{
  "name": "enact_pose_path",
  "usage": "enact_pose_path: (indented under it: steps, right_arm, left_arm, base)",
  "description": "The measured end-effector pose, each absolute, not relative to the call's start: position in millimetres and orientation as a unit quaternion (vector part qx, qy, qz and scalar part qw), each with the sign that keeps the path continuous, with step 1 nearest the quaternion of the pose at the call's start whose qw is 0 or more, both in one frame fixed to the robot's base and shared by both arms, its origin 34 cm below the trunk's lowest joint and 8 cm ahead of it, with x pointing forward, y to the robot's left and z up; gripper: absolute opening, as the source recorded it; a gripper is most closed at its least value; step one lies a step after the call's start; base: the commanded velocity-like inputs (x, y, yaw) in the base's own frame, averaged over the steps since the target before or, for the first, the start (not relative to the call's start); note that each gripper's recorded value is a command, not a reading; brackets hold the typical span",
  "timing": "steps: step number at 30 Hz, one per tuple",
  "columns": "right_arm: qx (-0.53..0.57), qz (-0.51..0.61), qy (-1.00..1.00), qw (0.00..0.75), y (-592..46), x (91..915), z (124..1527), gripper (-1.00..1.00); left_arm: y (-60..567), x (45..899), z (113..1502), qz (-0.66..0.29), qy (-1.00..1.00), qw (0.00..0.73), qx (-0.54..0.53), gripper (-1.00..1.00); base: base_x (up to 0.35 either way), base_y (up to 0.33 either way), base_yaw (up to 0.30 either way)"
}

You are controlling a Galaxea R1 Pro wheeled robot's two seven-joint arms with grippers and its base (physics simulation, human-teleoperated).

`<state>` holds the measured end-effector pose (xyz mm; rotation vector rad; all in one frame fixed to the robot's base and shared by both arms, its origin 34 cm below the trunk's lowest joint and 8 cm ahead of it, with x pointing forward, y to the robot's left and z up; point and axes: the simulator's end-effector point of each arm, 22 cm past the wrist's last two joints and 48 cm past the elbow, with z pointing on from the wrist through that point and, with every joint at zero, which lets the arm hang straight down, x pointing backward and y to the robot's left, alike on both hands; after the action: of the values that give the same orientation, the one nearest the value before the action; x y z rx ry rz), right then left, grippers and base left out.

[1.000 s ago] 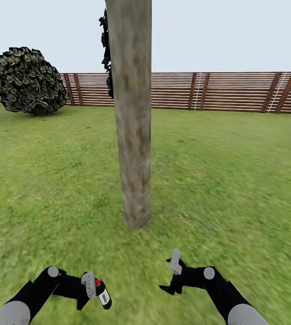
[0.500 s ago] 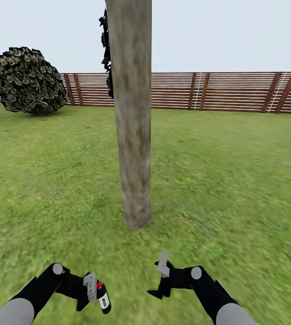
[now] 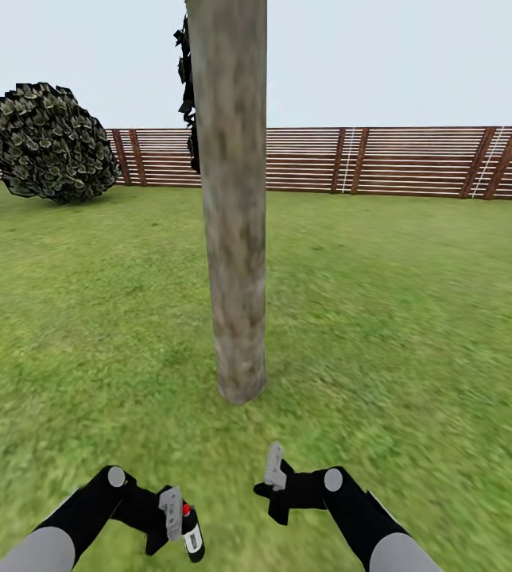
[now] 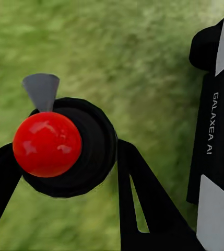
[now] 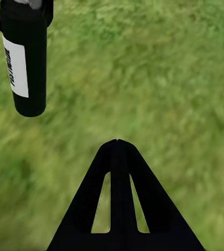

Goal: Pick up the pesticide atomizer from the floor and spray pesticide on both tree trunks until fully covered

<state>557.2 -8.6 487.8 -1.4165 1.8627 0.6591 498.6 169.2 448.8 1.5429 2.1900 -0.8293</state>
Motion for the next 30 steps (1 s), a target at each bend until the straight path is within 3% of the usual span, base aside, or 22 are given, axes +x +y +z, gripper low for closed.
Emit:
enact_pose_path:
  steps: [17,30]
  right_arm:
    - [-0.586,0.277,0.682,0.338,22.8,540.2,499.9,-1.00]
    - [-0.588,0.289,0.675,0.339,34.7,535.5,504.8,-1.00]
  left_arm:
    - [95.5,490.2,458.3,-0.314,0.729,0.164,0.586,-1.00]
    - [90.3,499.8,465.1,-0.308,0.724,0.178,0.591,-1.00]
  base:
    - [0.000,0.000,0.000]
    - [0.000,0.000,0.000]
